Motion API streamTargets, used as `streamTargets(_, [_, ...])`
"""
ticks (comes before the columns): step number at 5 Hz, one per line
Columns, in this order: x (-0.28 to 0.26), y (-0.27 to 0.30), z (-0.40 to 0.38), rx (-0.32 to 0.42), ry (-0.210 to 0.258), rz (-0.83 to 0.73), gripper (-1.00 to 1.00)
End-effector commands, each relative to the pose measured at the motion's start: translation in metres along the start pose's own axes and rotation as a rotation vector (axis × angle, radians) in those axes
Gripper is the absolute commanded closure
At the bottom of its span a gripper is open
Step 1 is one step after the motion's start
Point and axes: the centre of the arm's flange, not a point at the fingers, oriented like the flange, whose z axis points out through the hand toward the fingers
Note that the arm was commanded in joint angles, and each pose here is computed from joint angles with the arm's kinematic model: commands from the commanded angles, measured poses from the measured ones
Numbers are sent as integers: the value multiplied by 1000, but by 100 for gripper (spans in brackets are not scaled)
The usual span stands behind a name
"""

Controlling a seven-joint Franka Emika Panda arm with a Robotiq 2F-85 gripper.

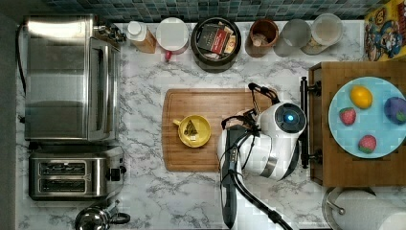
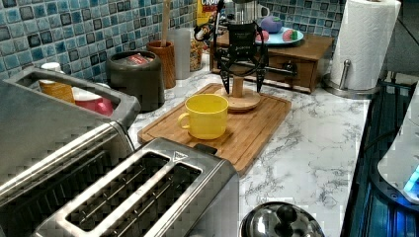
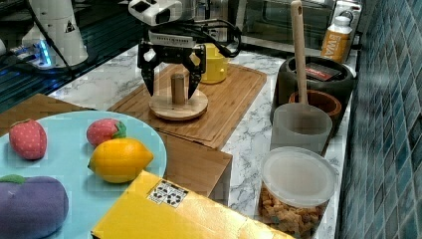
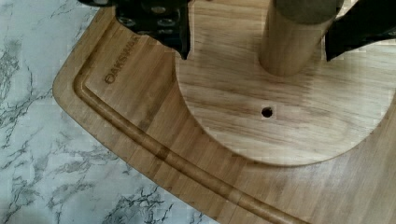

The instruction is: Open the lid of the tea container.

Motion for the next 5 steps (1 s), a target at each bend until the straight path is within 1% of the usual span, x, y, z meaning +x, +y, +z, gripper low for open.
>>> streamTargets(1, [6,-17,-5,16,19,-38,100])
streamTargets(2, [5,-20,-4,18,24,-45,100])
streamTargets(3, [4,-26,-6,8,14,-58,100])
streamTargets(4, [-8,-39,-24,20,73,-93,100])
streamTargets(5, [-24,-61,-67,63,152,-144,100])
